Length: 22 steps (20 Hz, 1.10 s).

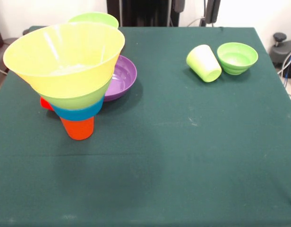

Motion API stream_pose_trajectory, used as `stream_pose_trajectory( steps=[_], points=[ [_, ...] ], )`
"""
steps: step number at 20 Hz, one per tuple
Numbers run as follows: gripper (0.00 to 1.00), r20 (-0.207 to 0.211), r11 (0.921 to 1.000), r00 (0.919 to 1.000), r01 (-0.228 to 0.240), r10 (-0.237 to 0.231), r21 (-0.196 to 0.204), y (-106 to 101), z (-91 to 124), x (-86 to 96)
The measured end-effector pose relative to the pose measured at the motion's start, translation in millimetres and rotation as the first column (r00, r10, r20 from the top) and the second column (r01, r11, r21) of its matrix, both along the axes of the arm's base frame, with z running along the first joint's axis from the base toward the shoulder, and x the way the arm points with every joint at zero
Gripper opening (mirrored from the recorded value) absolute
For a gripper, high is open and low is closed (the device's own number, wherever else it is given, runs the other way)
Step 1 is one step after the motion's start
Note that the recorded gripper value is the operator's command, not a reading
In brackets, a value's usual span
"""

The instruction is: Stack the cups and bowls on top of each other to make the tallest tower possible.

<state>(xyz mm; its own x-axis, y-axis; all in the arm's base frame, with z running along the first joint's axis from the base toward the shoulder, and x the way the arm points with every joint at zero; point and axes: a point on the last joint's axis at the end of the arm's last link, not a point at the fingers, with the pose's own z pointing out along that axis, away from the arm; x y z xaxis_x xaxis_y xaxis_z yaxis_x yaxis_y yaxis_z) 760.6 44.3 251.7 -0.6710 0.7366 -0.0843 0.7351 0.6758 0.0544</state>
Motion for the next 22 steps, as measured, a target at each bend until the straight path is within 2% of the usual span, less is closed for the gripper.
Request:
stream_pose_trajectory(
  steps=[3,4,11,15,18,19,22],
  points=[
    [1.0,-0.008,1.0,0.9999,0.008,-0.008,-0.003,-0.4,-17.1,-14.3],
    [1.0,-0.01,0.9999,0.9998,0.016,-0.016,-0.006,-1.6,-29.6,-24.9],
    [1.0,0.008,0.9991,0.9994,0.035,-0.035,-0.025,-9.2,-64.1,-44.2],
    [1.0,0.028,0.9976,0.9978,0.061,-0.06,-0.033,-24.5,-75.5,-54.1],
    [1.0,0.035,0.9949,0.9949,0.096,-0.094,-0.032,-42.6,-84.7,-68.7],
    [1.0,0.033,0.992,0.992,0.123,-0.122,-0.029,-55.3,-90.9,-82.4],
    [1.0,0.028,0.9878,0.9879,0.153,-0.152,-0.029,-68.8,-98.7,-101.3]
  ],
)
